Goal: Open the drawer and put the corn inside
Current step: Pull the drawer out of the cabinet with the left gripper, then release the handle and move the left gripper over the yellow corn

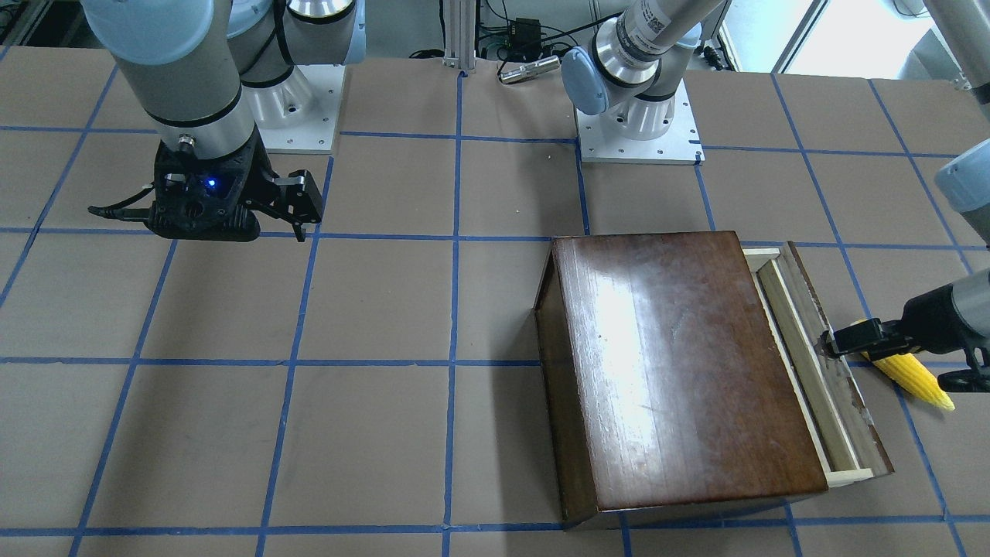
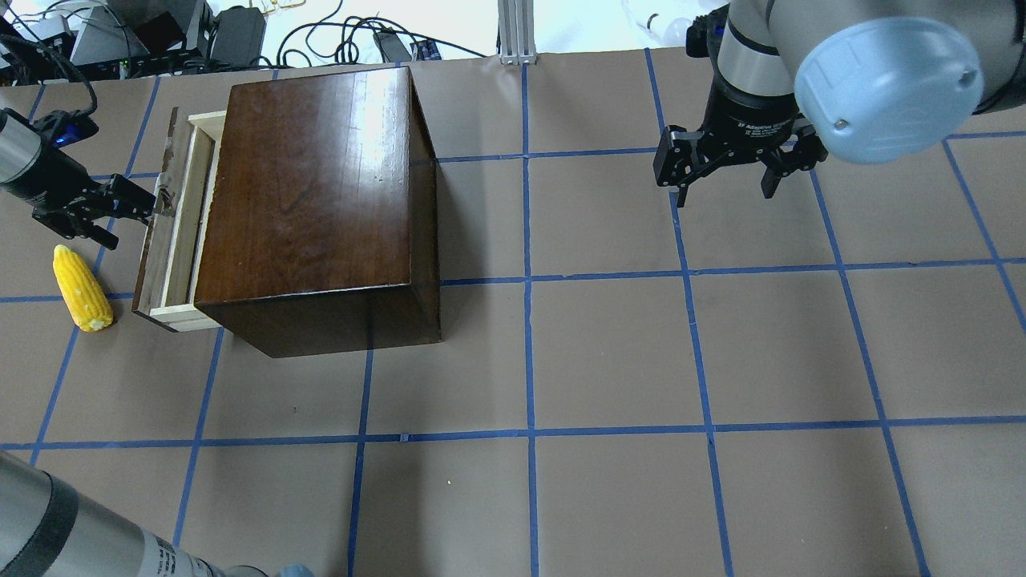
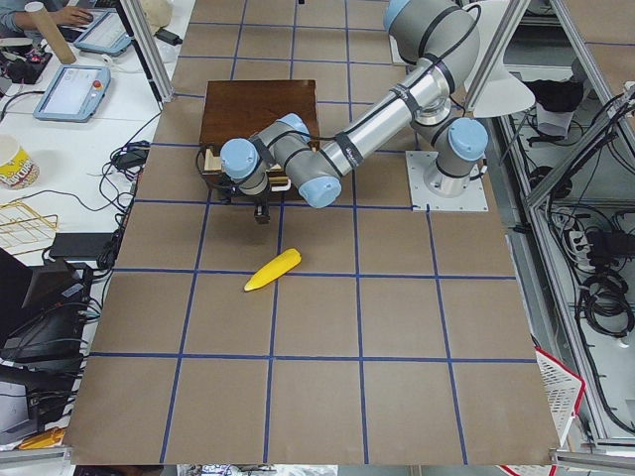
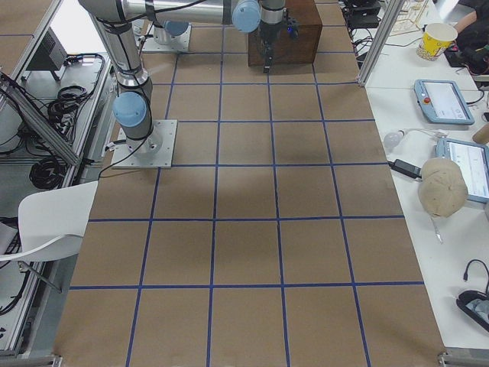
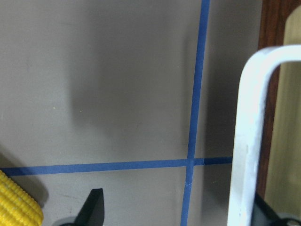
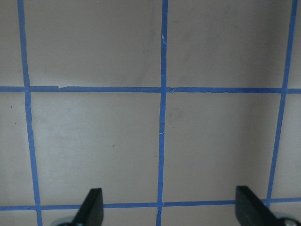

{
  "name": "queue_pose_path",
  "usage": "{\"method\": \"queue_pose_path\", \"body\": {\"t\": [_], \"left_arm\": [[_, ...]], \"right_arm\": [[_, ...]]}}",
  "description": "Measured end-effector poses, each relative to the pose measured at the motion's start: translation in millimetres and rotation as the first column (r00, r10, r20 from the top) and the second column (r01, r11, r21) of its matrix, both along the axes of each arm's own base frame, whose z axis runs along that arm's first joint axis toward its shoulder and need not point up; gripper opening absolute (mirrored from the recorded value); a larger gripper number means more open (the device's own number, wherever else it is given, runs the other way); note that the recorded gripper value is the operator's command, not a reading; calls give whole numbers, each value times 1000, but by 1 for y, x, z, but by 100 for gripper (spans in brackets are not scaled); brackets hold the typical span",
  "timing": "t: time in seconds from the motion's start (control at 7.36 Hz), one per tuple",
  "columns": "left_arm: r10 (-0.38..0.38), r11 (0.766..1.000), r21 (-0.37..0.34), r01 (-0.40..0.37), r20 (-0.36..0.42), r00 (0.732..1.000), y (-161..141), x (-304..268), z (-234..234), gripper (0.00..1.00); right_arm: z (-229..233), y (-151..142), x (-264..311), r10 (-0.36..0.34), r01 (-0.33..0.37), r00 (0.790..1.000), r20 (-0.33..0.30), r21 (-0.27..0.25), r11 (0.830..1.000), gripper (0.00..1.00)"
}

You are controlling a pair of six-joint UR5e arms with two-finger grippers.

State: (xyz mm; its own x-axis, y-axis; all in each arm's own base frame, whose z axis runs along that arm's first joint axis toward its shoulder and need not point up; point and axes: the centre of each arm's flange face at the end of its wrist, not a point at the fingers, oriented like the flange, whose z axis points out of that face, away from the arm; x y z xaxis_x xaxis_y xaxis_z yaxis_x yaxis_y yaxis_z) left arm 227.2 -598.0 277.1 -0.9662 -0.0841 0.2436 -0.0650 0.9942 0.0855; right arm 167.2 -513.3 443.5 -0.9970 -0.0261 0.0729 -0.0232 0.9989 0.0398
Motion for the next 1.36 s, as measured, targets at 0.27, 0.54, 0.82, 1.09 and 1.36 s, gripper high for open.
{"method": "queue_pose_path", "body": {"t": [0.27,0.54,0.82,1.09,1.36], "left_arm": [[9,1000,-1,-9,0,1000,3,7,0,100],[9,1000,-4,-9,1,1000,4,9,1,100],[13,1000,-6,-13,2,1000,5,13,2,100],[19,1000,-6,-19,1,1000,7,18,2,100],[21,1000,-7,-21,2,1000,7,19,2,100]], "right_arm": [[0,0,0,0,0,1000,0,0,1000,100],[0,0,0,0,0,1000,0,0,1000,100],[0,0,0,0,0,1000,0,-1,1000,100],[0,0,0,0,0,1000,0,0,1000,100],[0,0,0,0,0,1000,0,0,1000,100]]}}
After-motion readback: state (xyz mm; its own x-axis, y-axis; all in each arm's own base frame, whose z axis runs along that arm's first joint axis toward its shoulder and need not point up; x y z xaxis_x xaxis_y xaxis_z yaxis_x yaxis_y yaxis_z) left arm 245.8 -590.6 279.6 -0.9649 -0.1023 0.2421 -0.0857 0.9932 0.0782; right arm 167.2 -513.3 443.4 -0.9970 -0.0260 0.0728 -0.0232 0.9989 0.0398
